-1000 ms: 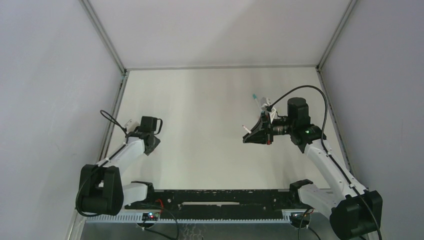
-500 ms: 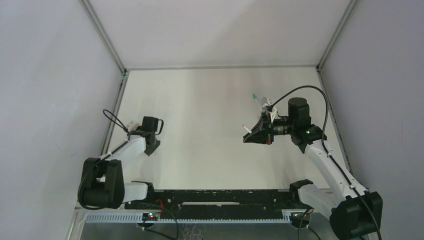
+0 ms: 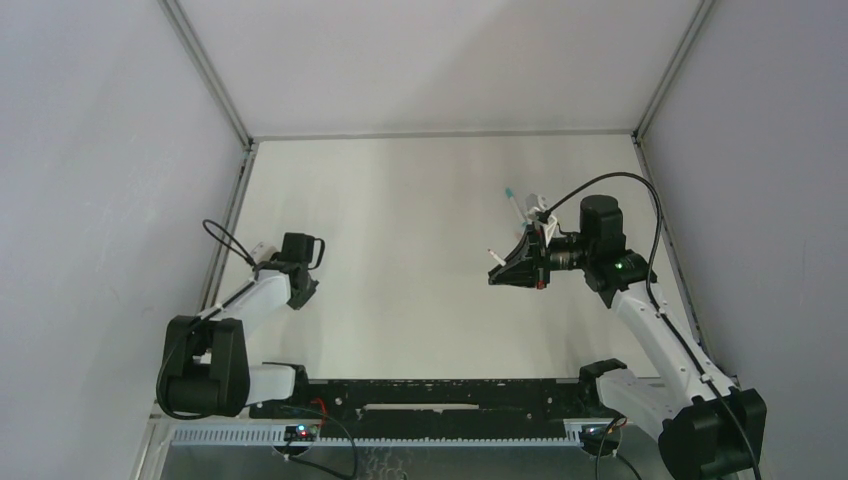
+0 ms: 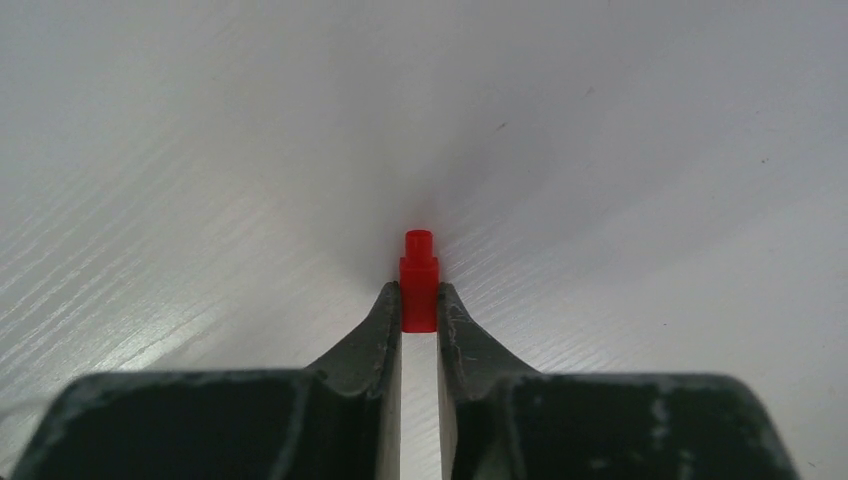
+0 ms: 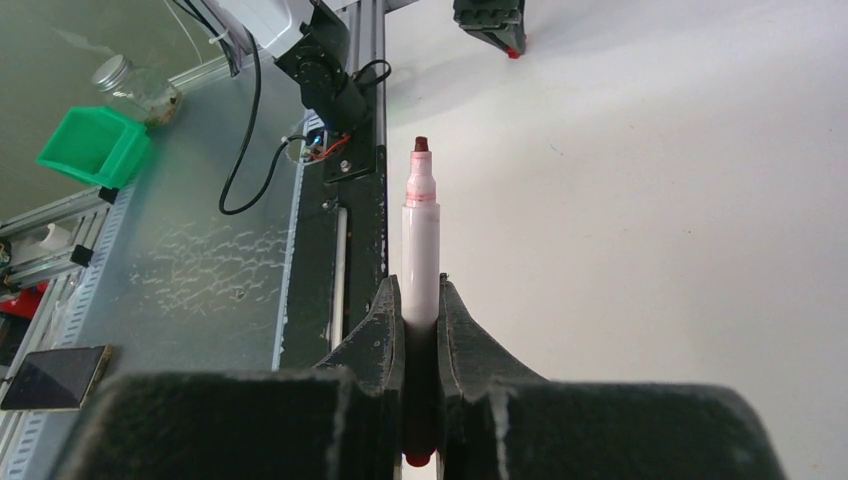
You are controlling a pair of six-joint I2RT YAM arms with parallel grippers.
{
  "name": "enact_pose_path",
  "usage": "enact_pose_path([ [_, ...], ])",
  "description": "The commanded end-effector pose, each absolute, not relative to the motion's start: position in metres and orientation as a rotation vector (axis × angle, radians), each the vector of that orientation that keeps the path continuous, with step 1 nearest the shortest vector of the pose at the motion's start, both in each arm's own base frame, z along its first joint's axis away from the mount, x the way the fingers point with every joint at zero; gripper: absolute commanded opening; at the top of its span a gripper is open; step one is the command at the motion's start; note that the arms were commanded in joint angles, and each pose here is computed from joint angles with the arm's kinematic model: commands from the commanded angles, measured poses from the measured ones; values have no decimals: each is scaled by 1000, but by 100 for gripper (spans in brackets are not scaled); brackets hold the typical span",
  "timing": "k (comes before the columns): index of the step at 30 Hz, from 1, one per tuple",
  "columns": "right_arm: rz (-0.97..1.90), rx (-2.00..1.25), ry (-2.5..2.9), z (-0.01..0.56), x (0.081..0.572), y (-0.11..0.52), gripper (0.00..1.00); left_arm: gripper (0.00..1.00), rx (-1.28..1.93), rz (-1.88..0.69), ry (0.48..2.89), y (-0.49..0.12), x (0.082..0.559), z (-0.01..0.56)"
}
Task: Insert the pens into the pen caps
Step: Pick up the pen cap from the center of the board, then place the pen cap at the center of the board.
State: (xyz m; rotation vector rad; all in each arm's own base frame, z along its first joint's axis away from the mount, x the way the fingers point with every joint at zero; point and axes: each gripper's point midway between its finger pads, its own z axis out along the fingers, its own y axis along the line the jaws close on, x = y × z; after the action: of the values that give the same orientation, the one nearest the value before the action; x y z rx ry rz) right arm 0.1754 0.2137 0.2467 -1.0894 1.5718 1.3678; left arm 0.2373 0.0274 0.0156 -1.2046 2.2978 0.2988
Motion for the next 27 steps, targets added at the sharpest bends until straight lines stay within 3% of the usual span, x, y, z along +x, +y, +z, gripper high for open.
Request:
enact_pose_path([
  [1,1338,-1124,1489,268,174,212,0,13,-1196,242,2262,26,254,29],
  [9,1340,-1127,1481,270,173,212,0,1,-881,-126,2300,-22,264,49],
  [18,1315,-1128,1467,271,174,209,0,2,138,-724,2284,-185,252,111],
  [22,1296,-1113,1466,273,177,205,0,3,634,-730,2220,-243,230,122],
  [27,1284,-1094,1470,275,180,200,0,5,1187,-508,2129,-282,203,101],
])
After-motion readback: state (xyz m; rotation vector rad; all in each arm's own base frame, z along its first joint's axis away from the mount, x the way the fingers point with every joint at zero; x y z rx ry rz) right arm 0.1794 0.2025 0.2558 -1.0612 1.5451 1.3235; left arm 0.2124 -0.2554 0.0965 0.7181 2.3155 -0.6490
